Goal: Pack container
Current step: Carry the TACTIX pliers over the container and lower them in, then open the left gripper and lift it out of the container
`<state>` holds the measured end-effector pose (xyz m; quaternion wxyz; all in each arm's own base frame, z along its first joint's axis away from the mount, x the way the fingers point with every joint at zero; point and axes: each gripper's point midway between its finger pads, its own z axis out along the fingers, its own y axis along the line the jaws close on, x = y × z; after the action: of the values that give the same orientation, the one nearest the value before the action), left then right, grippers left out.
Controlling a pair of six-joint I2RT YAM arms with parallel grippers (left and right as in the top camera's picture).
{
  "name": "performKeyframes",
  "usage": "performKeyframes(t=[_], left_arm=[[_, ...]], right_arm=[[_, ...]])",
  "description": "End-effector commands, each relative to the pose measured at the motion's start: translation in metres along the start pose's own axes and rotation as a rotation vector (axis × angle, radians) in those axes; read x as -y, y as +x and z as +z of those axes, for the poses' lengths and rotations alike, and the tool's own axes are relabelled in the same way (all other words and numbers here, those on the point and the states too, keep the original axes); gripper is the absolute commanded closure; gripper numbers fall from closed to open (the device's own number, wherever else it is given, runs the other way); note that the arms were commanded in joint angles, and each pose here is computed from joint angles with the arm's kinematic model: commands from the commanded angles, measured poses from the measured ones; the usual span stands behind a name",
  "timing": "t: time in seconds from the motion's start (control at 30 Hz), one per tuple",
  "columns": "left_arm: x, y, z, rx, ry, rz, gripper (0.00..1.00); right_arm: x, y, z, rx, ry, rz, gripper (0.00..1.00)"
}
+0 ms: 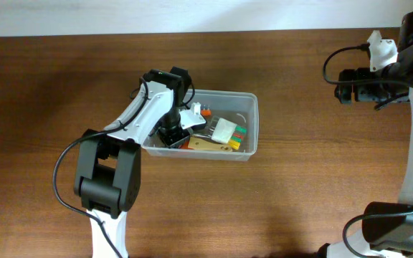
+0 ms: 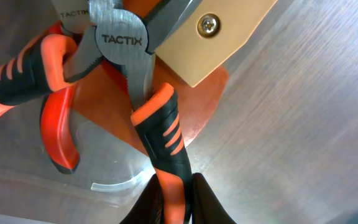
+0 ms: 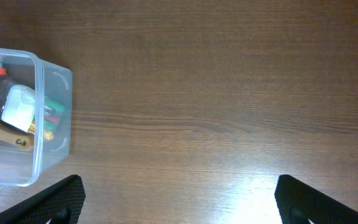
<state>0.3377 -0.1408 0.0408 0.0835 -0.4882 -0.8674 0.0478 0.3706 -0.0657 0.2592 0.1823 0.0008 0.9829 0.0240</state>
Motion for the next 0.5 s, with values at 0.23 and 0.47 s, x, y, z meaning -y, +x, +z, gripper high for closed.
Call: performKeyframes(t=[0.23,0.47], left_arm=[[0.000,-0.001,-0.002,0.017,0.009,-0.046,0.98],[-0.017,-0.021,-0.004,0.099,-0.062,-0.038,0.69]], right_arm=[[0.001,0.000,0.002,-0.004,-0.002,0.005,0.02],[0.001,0.000,0.002,-0.004,-0.001,0.005,0.02]])
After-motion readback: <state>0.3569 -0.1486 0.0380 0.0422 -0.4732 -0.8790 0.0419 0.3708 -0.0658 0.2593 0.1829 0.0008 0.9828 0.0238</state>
